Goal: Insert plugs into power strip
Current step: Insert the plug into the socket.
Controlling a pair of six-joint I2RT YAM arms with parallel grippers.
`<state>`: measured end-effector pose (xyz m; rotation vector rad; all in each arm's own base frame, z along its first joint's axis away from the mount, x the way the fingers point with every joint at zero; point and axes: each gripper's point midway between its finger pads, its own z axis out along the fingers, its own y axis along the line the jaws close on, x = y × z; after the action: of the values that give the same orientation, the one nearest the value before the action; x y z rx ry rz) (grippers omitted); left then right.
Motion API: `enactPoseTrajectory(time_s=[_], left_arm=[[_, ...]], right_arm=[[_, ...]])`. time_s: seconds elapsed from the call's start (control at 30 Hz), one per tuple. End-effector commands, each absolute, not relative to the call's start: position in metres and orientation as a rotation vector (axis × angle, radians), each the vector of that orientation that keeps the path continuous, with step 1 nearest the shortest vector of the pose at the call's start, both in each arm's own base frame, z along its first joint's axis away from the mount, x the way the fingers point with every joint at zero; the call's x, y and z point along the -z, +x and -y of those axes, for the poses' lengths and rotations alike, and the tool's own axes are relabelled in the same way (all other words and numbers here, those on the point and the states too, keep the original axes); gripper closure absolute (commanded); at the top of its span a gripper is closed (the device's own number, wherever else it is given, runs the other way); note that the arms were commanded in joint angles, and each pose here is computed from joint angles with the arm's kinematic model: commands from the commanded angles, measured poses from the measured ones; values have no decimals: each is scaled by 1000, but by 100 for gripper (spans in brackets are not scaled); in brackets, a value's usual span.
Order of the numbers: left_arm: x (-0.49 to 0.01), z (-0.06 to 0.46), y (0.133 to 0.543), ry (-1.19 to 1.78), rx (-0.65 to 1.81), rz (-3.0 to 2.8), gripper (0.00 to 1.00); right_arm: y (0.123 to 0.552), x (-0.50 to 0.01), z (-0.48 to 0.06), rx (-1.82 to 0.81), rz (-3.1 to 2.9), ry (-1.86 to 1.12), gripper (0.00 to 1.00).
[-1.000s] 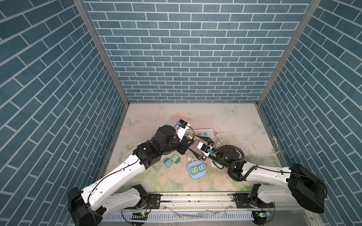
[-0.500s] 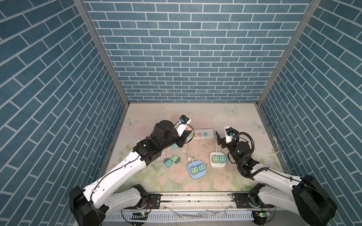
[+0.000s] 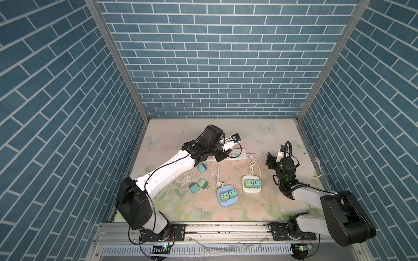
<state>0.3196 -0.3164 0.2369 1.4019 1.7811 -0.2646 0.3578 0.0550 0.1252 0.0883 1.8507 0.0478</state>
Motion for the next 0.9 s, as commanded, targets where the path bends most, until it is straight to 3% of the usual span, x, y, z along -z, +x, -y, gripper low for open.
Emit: enactPoseTrajectory(time_s=[0.0, 0.43, 0.87], left_arm=[[-220, 309, 317, 1579, 179, -1744, 100], [-175, 359, 337, 1789, 332, -1776, 100], [-128, 391, 346, 1891, 317, -1848, 100]], right_arm=[[352, -134, -35, -77, -1768, 260, 18], [361, -120, -18, -213, -1821, 363, 18], [367, -114, -16, -224, -1858, 389, 20]])
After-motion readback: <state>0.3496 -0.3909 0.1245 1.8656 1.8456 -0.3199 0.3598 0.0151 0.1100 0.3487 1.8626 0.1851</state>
